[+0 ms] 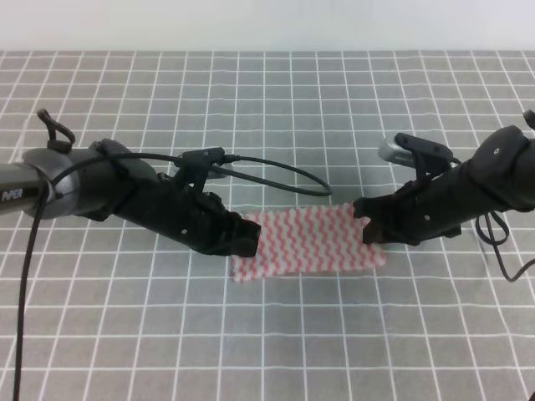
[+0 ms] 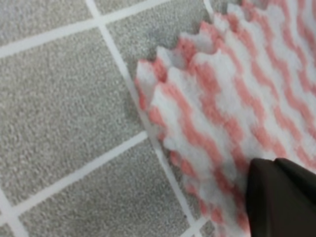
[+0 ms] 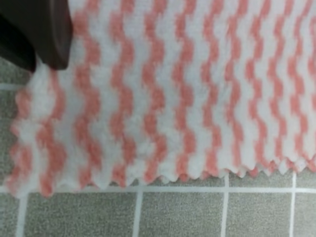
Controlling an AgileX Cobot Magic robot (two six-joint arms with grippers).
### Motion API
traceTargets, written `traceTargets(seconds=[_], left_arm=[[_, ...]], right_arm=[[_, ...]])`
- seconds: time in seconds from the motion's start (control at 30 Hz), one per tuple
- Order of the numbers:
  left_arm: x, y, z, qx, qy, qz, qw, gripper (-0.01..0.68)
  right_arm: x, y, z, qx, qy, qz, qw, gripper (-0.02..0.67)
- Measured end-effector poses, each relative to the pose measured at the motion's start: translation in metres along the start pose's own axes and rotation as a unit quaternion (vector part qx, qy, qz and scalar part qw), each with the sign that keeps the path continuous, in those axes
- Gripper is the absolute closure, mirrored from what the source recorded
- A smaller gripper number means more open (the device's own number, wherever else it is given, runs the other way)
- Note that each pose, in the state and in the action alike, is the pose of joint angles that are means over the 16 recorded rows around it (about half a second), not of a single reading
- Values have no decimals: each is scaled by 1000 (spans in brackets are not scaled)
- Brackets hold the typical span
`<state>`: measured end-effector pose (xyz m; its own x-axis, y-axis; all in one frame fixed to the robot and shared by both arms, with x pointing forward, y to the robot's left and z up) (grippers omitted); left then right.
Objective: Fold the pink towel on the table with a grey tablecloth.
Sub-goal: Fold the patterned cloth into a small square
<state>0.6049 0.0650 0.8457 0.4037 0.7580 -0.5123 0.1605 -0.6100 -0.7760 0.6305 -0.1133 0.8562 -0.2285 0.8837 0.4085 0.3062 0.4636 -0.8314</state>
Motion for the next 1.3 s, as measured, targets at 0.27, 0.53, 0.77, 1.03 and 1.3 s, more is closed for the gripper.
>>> traceTargets(seconds=[0.27,0.53,0.77,1.03,1.3], left_arm=[[0,0,0,0,0,1,1000,675],[-2,-1,-1,-3,0,2,1000,675],[-7,-10,-7,-15,10,2,1000,675],[-11,-34,-18,-40,21,3,999,675],[-3,-50,-23,-51,12,4,999,674]], right_arm=[[9,-12,-8,-12,-2,-9,1000,660],[34,-23,-17,-24,-14,-40,999,661],[66,-25,-21,-31,-34,-75,996,662],[95,-27,-25,-41,-53,-98,993,661],[109,-26,-26,-42,-58,-111,991,661]])
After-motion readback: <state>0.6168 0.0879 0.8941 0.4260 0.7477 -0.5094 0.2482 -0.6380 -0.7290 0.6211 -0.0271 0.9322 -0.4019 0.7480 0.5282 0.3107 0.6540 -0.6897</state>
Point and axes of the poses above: a point on each arm's last joint axis where the gripper is mounted, y pointing out along that axis toward the gripper, x along the wrist's bending axis when the last joint is at zero, z = x × y, the point moved 9 cm from there along y, pointing out along that axis toward the gripper, and after that the axes turned 7 degrees about -y, right-handed, at the moved point
